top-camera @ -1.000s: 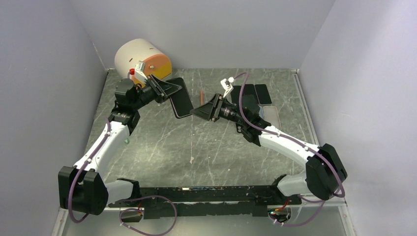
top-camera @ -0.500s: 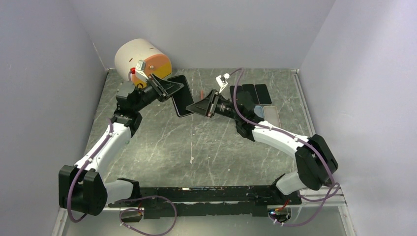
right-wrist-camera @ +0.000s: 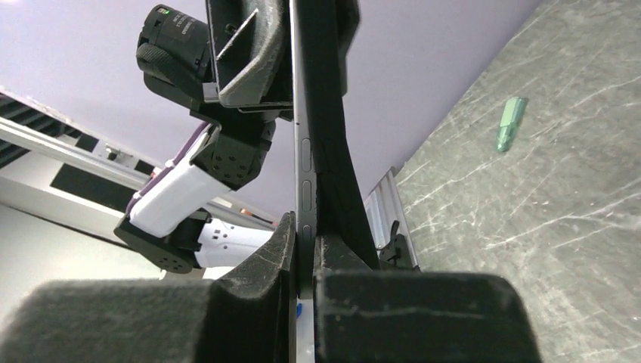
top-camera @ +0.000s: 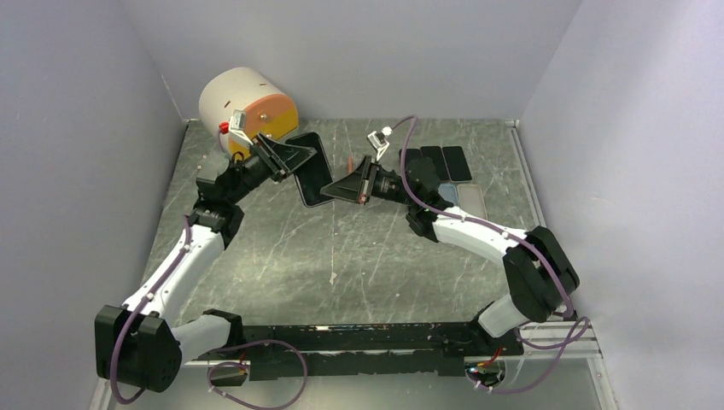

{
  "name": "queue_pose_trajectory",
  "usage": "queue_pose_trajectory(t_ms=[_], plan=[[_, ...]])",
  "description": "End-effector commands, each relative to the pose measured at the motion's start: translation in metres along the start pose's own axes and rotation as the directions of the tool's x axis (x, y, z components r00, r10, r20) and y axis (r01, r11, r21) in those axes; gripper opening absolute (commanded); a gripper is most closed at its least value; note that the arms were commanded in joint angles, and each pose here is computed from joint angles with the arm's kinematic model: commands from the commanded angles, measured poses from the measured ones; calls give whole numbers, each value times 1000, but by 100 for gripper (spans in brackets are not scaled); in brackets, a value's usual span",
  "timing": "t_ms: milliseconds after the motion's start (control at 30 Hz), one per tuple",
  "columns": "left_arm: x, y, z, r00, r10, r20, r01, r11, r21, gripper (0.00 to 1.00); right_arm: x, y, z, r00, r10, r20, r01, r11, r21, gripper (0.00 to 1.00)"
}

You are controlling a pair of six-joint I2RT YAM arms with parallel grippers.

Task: Take the phone out of the phone case
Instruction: Remove the phone case from the phone.

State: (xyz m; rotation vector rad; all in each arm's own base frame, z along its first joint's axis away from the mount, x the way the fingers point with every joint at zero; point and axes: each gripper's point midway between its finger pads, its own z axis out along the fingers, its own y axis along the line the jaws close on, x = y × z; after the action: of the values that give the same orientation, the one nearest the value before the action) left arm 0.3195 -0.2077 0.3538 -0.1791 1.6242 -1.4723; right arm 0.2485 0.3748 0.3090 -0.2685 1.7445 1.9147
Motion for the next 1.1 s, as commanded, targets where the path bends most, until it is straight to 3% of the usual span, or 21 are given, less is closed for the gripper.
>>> queue_pose_trajectory(t_ms=[0,133,433,1067], plan=[[26,9,-5,996,7,-87,-8,1000,-14,34,-41,45,0,979,-158,130,168,983,-73,0],[21,11,-9,997,-6,-79,6,1000,-4,49,-45,41,-5,981,-142,135,151,987,-56,0],[19,7,-19,997,13,-77,-11,999,32,66,-54,45,-10,983,-105,150,118,990,-75,0],[45,34,-34,986,71,-148,-77,996,-40,61,-82,61,-19,971,-95,220,118,989,-90,0]])
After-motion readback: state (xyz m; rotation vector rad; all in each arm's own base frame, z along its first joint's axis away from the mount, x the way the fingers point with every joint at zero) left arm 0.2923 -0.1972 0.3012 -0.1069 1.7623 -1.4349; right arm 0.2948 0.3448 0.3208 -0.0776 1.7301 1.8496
